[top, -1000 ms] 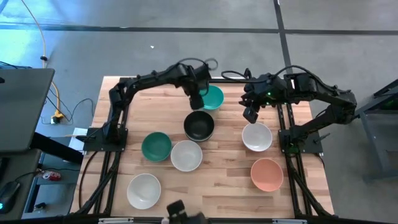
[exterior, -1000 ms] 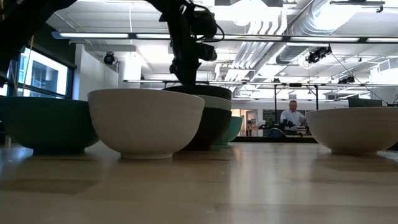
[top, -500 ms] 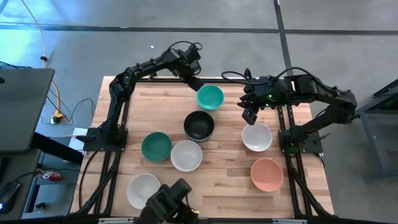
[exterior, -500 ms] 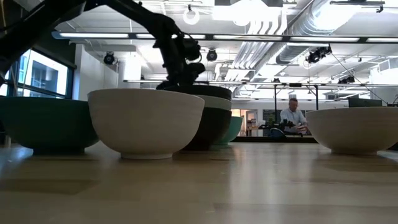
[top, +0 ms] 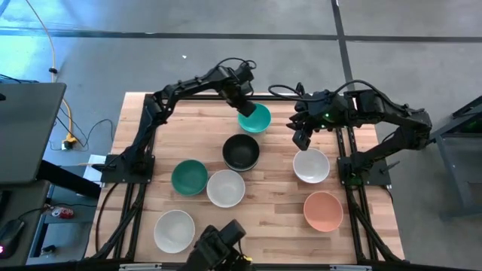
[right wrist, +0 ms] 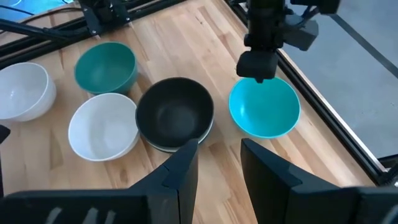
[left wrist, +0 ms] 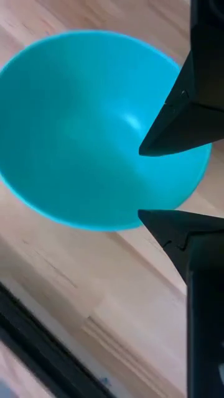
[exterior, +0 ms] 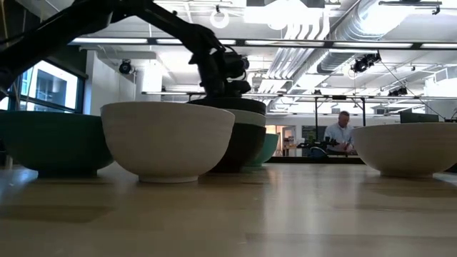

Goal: Nest bowls inside each other
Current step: Stack the light blue bowl on top of the black bowl

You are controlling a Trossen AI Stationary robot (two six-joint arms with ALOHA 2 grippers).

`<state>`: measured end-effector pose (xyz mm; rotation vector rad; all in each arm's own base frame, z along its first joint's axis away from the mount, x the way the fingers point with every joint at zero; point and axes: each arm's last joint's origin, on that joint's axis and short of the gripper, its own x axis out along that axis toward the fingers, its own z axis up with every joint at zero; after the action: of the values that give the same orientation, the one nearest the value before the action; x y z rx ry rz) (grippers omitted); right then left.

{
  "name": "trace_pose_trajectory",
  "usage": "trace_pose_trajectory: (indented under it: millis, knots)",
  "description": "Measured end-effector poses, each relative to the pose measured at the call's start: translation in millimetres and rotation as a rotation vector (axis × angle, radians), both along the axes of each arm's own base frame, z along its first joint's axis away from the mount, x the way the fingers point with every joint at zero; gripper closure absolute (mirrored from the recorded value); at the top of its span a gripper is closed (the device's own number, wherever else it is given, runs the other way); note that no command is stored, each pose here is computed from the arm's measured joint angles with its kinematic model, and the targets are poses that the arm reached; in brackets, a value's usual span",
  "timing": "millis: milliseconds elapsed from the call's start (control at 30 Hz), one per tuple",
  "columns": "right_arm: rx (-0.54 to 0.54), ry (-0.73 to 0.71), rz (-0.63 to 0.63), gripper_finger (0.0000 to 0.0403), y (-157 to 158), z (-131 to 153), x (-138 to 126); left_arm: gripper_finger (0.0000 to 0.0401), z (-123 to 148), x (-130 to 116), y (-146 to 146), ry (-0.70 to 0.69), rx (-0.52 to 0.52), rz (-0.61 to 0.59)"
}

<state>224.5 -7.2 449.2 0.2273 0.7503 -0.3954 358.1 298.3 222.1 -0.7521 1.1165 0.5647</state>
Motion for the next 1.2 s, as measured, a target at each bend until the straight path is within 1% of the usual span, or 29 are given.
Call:
trace_pose_trajectory:
  millis: [233,500,800,933,1200]
  knots:
    - [0.005,0.006,0.035,0.0288,7.1,-0.4,-0.3,0.0265,-5.2,-1.7,2.1,0.099,0.009,-0.006]
    - [0.003,0.007,0.050,0.0288,10.1,-0.5,-0.3,0.0268,-5.2,-1.3,2.4,0.096,0.011,-0.009]
    - [0.004,0.007,0.048,0.0288,10.1,-0.5,-0.4,0.0301,-5.2,-1.2,2.4,0.094,0.011,-0.017]
    - [0.008,0.006,0.045,0.0288,10.1,-0.5,-0.4,0.0300,-5.1,-1.1,2.2,0.090,0.008,-0.023]
    - [0.008,0.005,0.044,0.0288,10.1,-0.5,-0.3,0.0286,-5.4,0.2,-0.2,0.090,-0.001,-0.031]
